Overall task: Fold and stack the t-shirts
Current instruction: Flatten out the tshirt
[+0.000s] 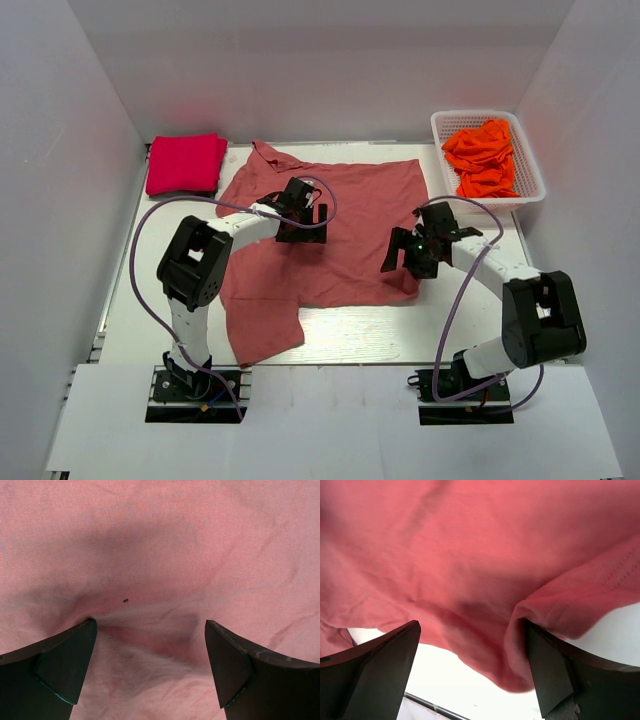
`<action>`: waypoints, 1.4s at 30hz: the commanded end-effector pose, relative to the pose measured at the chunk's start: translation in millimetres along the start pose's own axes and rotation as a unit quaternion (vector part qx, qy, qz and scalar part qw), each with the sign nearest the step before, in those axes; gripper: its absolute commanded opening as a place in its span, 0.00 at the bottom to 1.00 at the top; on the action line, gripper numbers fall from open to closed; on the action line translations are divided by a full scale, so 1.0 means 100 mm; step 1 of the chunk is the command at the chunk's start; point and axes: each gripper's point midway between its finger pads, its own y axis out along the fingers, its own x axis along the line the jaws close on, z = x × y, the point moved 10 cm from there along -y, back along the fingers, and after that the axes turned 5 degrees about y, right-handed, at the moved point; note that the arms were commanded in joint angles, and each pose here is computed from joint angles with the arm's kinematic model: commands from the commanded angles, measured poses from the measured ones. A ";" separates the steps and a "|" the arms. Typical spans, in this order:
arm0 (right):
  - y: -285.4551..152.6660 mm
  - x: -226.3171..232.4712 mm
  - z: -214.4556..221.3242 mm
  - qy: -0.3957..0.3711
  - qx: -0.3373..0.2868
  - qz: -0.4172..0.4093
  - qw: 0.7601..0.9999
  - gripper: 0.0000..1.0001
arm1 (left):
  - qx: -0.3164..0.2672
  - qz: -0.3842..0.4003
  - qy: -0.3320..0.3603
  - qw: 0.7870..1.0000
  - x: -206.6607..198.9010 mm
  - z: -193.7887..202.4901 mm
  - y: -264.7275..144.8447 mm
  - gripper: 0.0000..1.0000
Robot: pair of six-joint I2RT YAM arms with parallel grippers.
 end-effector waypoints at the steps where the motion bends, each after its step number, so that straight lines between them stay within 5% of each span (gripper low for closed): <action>1: 0.00 0.23 -0.15 -0.069 -0.004 -0.047 0.996 0.90 | 0.085 -0.048 -0.009 0.995 0.19 0.36 0.18 1.00; 9: -0.21 0.34 -0.17 -0.122 -0.041 0.017 0.992 0.90 | 0.086 -0.059 -0.013 0.994 0.19 0.34 0.21 1.00; 18: 0.16 0.03 0.02 -0.028 0.040 0.118 0.992 0.90 | 0.083 -0.095 -0.008 0.992 0.28 0.30 0.22 1.00; 31: -0.33 -0.54 0.42 0.086 0.017 0.312 0.946 0.90 | 0.074 -0.164 -0.012 0.984 0.49 0.28 0.23 1.00; 34: -0.44 -0.50 0.34 0.073 -0.018 0.276 0.958 0.90 | 0.075 -0.167 -0.012 0.983 0.54 0.27 0.23 1.00; 38: -0.53 -0.21 0.05 -0.035 -0.082 0.110 0.990 0.82 | 0.057 -0.147 -0.006 0.987 0.51 0.20 0.23 1.00; 42: -0.47 -0.06 -0.07 -0.116 -0.097 -0.002 0.988 0.83 | 0.051 -0.136 -0.001 0.989 0.53 0.17 0.24 1.00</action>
